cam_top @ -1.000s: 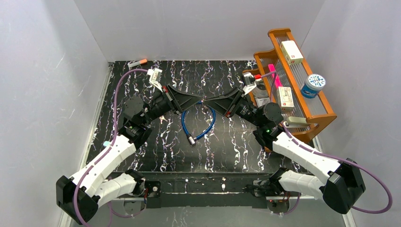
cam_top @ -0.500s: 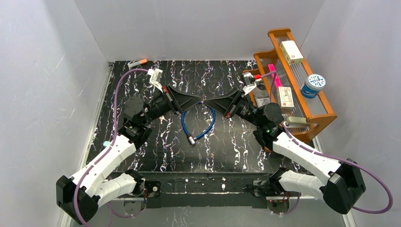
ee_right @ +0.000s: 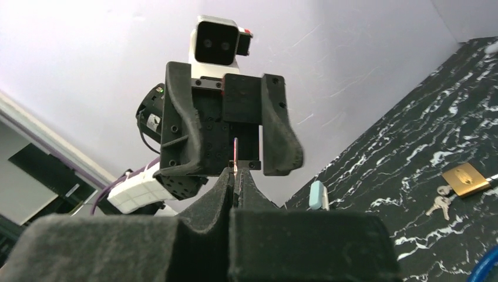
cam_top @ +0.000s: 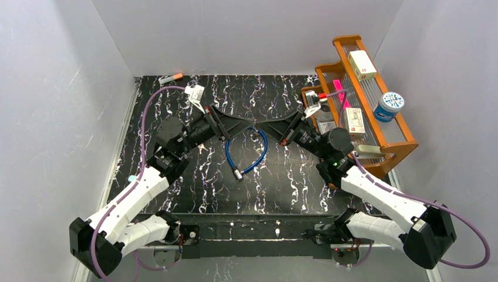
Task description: Unlock with the key
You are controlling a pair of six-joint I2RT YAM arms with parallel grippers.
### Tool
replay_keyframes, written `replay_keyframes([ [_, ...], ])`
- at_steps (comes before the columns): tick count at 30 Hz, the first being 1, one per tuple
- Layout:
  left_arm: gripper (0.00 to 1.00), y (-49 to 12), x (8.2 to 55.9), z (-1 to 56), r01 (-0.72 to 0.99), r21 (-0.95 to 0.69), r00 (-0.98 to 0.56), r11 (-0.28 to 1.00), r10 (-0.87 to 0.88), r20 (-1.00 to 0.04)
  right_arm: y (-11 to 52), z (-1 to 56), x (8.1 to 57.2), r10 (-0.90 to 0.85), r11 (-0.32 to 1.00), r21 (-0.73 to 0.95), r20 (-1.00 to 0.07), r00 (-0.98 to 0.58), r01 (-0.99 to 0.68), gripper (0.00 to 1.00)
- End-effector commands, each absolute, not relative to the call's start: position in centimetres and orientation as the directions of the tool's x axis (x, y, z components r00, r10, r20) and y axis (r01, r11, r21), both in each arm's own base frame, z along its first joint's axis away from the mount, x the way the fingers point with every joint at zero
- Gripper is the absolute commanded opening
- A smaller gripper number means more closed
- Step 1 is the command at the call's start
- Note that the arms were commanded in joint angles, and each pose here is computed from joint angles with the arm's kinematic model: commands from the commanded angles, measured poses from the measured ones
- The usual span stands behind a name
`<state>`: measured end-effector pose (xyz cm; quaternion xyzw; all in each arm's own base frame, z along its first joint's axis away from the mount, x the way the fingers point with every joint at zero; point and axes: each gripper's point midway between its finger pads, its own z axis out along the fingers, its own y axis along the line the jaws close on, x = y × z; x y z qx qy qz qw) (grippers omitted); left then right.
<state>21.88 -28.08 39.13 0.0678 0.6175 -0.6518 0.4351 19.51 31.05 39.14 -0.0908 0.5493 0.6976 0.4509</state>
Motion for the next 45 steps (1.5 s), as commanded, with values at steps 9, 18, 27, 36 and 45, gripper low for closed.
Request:
replay_keyframes([
  [9,0.73,-22.5,27.3,26.1,0.232,-0.631,-0.623,0.74,-0.385,-0.681,25.3,31.8,24.7,0.659,0.424,0.796,-0.598,-0.455,-0.432,0.01],
  [18,0.7,-20.8,25.1,13.6,-0.141,-0.337,-0.8,0.931,-0.308,-0.515,21.6,25.9,24.9,0.628,0.612,0.765,-0.623,-0.466,-0.199,0.01],
  [27,0.64,-22.0,24.7,7.8,-0.202,-0.067,-0.84,0.977,-0.208,-0.5,20.9,24.4,24.4,0.611,0.638,0.749,-0.633,-0.476,-0.178,0.01],
  [36,0.64,-21.8,25.6,4.2,-0.21,0.038,-0.856,0.977,-0.165,-0.489,20.6,23.7,23.8,0.592,0.653,0.739,-0.636,-0.494,-0.169,0.01],
  [45,0.45,-21.4,26.3,1.8,-0.204,0.036,-0.863,0.978,-0.162,-0.478,21.5,23.6,23.6,0.565,0.645,0.737,-0.638,-0.523,-0.202,0.01],
])
